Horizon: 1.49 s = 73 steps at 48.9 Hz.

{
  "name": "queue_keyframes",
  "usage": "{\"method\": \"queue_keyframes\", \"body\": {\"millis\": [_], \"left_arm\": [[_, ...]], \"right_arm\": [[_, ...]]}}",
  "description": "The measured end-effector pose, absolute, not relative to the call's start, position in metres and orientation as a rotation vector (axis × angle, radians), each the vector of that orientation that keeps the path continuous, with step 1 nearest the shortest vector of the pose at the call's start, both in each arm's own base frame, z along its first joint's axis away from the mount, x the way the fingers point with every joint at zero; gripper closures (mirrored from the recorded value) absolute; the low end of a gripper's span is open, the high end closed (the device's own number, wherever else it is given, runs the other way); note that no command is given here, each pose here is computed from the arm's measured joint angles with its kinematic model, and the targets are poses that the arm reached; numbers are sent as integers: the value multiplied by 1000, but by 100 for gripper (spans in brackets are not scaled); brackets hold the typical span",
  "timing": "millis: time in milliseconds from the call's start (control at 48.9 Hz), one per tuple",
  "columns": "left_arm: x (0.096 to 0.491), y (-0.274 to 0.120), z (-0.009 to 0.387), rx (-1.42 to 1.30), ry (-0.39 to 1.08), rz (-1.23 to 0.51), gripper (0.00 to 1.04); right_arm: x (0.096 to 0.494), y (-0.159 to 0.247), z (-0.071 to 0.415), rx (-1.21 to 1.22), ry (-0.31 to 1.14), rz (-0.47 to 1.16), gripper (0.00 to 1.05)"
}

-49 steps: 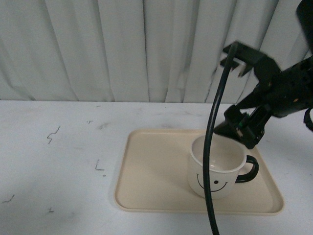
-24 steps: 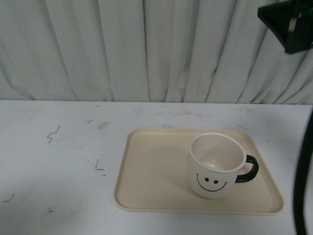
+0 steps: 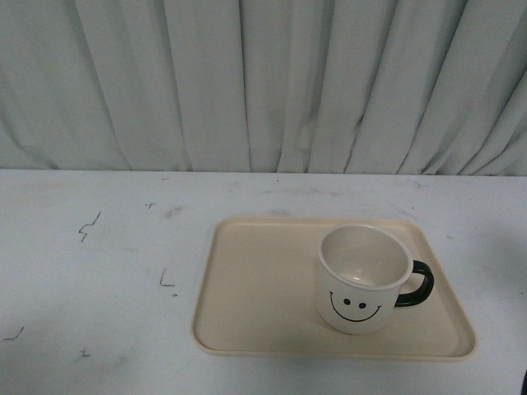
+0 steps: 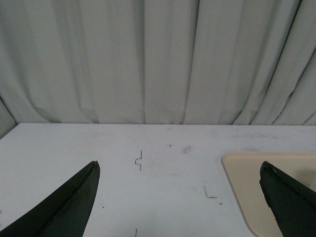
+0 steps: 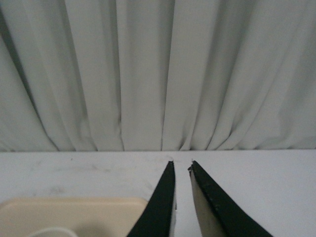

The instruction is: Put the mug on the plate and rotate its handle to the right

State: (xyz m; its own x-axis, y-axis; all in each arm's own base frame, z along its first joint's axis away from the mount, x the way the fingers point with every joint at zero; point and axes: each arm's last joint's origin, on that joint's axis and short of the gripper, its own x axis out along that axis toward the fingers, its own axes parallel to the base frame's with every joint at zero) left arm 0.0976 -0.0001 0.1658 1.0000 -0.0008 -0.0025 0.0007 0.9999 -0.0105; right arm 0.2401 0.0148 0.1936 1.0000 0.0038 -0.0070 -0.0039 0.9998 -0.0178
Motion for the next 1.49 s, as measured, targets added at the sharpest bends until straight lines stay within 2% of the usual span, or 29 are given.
{"method": "queue_keyframes", "body": {"millis": [82,266,613,634,675,756,1492], "left_arm": [[98,0,166,-11,3,0,7],[98,0,166,-10,2,0,7],[98,0,166,-11,3,-1,7],[98,0,166,-11,3,-1,7],[98,0,166,-11,3,-1,7],[98,0,166,-10,3,-1,7],[98,0,166,-11,2,-1,7]], "right_arm": [[227,13,187,-20,19,11,103],[208,-1,186,-14,0,-16,103],[168,0,174,-14,6,-1,103],[163,0,169,-14,-23,-2,103],[152,0,158,-14,38,0,103],[138,0,165,-14,12,-1,103],[115,0,171,-14,-14,-1,103]]}}
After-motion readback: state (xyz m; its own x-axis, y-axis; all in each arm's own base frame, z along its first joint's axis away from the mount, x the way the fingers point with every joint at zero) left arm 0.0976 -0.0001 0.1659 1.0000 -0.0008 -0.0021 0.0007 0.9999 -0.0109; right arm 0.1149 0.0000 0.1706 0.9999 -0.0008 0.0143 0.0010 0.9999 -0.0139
